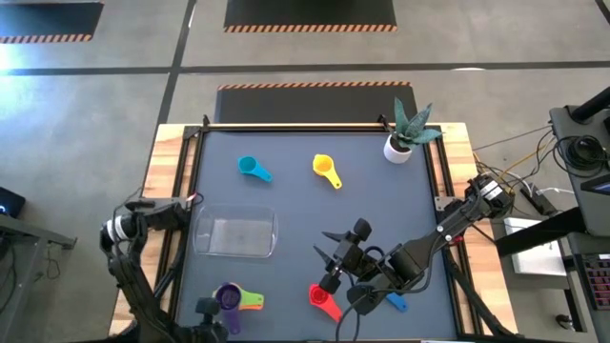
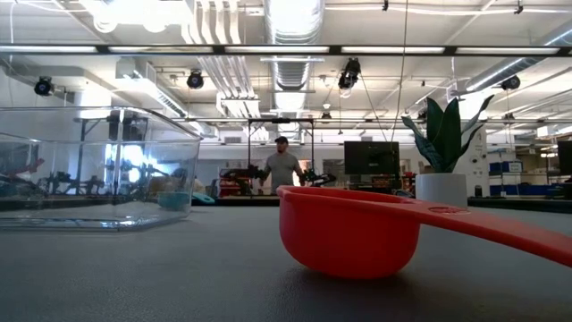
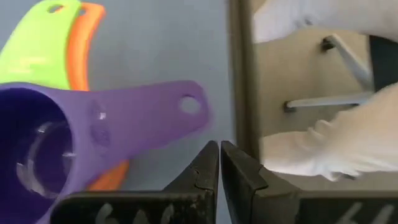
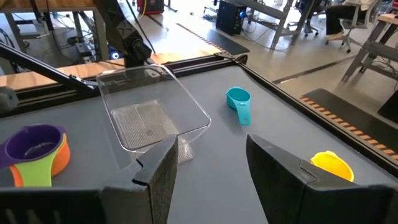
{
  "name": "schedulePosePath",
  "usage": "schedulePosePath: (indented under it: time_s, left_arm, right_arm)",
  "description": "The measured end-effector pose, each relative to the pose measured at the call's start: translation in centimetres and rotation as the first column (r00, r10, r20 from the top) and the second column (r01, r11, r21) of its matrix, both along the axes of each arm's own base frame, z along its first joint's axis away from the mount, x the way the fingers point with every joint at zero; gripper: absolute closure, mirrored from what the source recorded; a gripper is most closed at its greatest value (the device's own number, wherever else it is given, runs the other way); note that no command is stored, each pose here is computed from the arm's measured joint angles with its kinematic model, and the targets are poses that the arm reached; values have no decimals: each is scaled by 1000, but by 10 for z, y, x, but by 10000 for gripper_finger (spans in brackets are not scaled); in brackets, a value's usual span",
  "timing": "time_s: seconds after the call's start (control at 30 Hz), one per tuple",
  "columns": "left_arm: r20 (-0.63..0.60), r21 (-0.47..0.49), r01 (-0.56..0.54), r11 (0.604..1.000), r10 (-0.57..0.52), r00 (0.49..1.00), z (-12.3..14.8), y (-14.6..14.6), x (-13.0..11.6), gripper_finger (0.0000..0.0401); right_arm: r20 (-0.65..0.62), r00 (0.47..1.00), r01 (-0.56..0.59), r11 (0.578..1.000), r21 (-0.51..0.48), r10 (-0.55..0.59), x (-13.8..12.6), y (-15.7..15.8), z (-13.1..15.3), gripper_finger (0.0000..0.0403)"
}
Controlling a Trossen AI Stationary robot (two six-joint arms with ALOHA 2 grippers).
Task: Nest measuring cups in basket
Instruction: Stack the purple measuring cup on top of the green measuring cup
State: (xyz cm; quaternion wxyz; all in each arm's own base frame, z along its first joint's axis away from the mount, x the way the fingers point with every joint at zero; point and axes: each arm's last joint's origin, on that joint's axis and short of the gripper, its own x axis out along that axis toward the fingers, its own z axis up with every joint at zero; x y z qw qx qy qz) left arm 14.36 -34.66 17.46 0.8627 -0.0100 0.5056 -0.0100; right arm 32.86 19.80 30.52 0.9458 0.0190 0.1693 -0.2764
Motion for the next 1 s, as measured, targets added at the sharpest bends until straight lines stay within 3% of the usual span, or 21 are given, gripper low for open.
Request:
schedulePosePath:
  time_s: [0.3,0.63,0.77,0.9,1.0]
  left_arm:
    - [-67,51,-17,999,20,998,-8,20,27,401]
    - [-37,101,-67,993,71,997,-5,36,50,401]
    - [-35,102,-70,992,74,997,-5,37,50,401]
    - [-20,85,-68,994,70,997,1,33,46,401]
    - [41,46,-65,997,63,997,19,27,40,401]
  right_arm:
    - [-8,1000,-3,1000,-9,3,0,0,-1,225]
    - [-23,1000,-5,1000,-16,4,-1,-1,-12,225]
    - [-76,988,-129,991,27,131,4,3,-22,228]
    - [-106,941,-320,947,32,322,19,17,-36,245]
    - [-105,911,-402,916,-5,399,30,26,-44,265]
